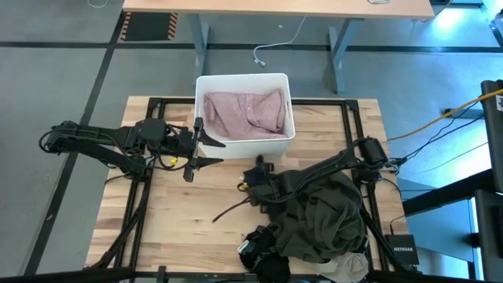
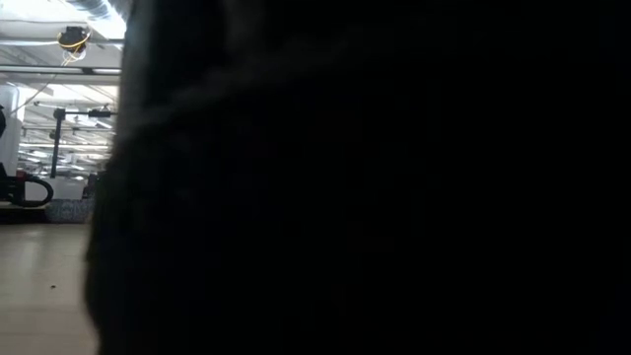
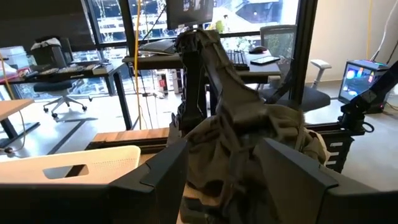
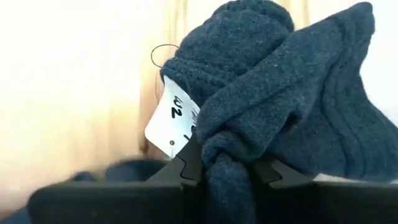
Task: Sort clothes
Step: Put the blue pants into the white laundry bin
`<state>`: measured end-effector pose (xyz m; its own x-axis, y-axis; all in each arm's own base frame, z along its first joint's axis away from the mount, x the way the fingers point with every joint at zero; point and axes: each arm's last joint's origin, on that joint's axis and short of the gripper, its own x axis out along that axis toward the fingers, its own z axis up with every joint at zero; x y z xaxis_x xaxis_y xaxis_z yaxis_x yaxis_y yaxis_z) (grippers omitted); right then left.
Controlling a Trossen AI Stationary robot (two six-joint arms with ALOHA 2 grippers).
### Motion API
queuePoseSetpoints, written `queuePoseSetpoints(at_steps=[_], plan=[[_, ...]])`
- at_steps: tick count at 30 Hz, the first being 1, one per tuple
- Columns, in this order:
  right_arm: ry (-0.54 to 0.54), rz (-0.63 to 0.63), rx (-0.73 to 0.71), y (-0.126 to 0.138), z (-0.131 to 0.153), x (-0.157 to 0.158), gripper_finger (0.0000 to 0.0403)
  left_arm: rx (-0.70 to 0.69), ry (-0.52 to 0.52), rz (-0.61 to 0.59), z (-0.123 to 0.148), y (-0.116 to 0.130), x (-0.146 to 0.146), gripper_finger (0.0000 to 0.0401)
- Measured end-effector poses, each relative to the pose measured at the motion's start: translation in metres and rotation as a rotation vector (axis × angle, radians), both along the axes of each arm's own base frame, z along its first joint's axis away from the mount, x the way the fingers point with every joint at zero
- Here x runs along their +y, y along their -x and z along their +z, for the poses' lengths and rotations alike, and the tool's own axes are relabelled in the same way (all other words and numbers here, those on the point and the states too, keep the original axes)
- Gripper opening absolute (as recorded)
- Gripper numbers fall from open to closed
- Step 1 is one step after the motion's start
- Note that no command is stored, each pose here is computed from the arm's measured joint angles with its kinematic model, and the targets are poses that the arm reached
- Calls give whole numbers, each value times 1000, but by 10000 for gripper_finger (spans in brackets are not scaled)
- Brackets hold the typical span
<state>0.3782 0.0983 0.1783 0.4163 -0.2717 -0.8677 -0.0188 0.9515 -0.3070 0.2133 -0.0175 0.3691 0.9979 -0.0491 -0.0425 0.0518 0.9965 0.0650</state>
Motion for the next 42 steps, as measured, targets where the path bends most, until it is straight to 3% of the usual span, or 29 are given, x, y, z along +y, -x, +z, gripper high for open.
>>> queuePoseSetpoints(at_steps=[11, 16, 28, 37, 42], plan=[[80, -9, -321, -2, 111, -4, 59, -1, 4, 1, 0, 0, 0, 194], [203, -54, -459, 11, 162, -12, 61, -1, 4, 1, 0, 0, 0, 194], [342, -186, -811, 22, 281, -76, 62, -16, -14, 34, 1, 0, 1, 194], [399, -328, -820, 26, 292, -144, 85, -5, -12, 35, 0, 0, 1, 194], [323, -428, -827, 28, 283, -171, 129, -2, -12, 35, 0, 0, 1, 194]])
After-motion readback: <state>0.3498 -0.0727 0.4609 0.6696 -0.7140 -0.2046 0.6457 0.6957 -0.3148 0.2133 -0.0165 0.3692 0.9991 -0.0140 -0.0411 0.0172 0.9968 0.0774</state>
